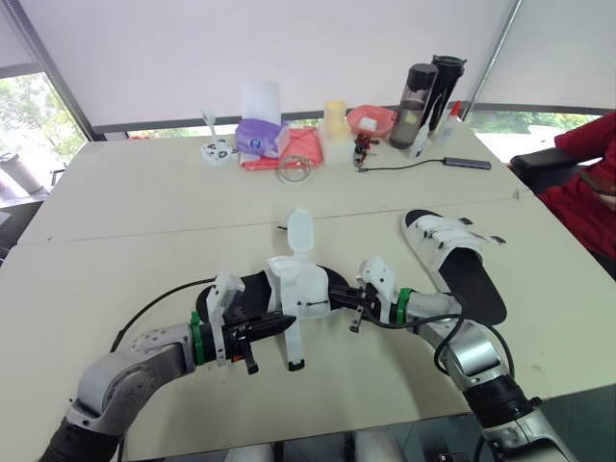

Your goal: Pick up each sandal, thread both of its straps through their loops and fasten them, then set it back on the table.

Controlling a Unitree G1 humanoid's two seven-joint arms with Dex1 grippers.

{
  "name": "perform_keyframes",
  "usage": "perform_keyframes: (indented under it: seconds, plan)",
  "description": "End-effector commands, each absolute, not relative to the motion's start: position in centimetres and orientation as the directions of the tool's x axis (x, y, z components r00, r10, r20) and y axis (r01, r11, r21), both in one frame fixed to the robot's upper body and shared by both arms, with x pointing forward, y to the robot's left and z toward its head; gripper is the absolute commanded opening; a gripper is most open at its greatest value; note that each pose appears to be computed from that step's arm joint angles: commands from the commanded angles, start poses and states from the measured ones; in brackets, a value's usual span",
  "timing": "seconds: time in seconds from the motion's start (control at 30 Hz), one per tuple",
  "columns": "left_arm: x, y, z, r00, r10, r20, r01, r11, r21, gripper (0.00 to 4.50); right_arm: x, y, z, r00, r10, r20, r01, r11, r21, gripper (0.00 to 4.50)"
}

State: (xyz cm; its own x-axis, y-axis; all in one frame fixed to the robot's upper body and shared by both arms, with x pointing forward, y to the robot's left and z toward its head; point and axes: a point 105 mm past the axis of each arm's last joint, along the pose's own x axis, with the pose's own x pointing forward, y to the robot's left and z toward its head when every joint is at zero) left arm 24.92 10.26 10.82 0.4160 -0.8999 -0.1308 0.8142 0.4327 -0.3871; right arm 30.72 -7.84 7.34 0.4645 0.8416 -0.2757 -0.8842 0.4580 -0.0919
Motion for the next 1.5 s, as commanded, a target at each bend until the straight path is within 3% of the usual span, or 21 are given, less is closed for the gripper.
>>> perform_keyframes:
  seconds: [0.03, 0.3, 0.6, 1.0, 1.5]
  plan:
    - [25.8, 10.8, 13.5, 0.404, -0.912, -0.076, 0.859, 0.406, -0.312, 0.06, 29.4, -8.8, 2.9, 0.428, 0.796, -0.428, -0.879, 0.476, 0.008, 0.0]
    - [28.3, 10.9, 17.8, 0.374, -0.927, 0.026, 0.892, 0.352, -0.284, 0.06, 29.3, -8.5, 2.7, 0.416, 0.799, -0.433, -0.884, 0.468, 0.015, 0.0]
    - [31.5, 11.9, 18.4, 0.422, -0.905, 0.058, 0.866, 0.382, -0.323, 0.06, 29.4, -8.3, 2.5, 0.414, 0.8, -0.435, -0.884, 0.467, 0.016, 0.0]
    - [31.0, 12.3, 18.4, 0.376, -0.926, 0.044, 0.861, 0.332, -0.385, 0.06, 29.4, -8.3, 2.4, 0.419, 0.797, -0.435, -0.881, 0.472, 0.017, 0.0]
    - [30.7, 12.0, 17.4, 0.348, -0.938, -0.006, 0.884, 0.33, -0.332, 0.06, 29.5, -8.2, 2.5, 0.423, 0.796, -0.433, -0.879, 0.476, 0.015, 0.0]
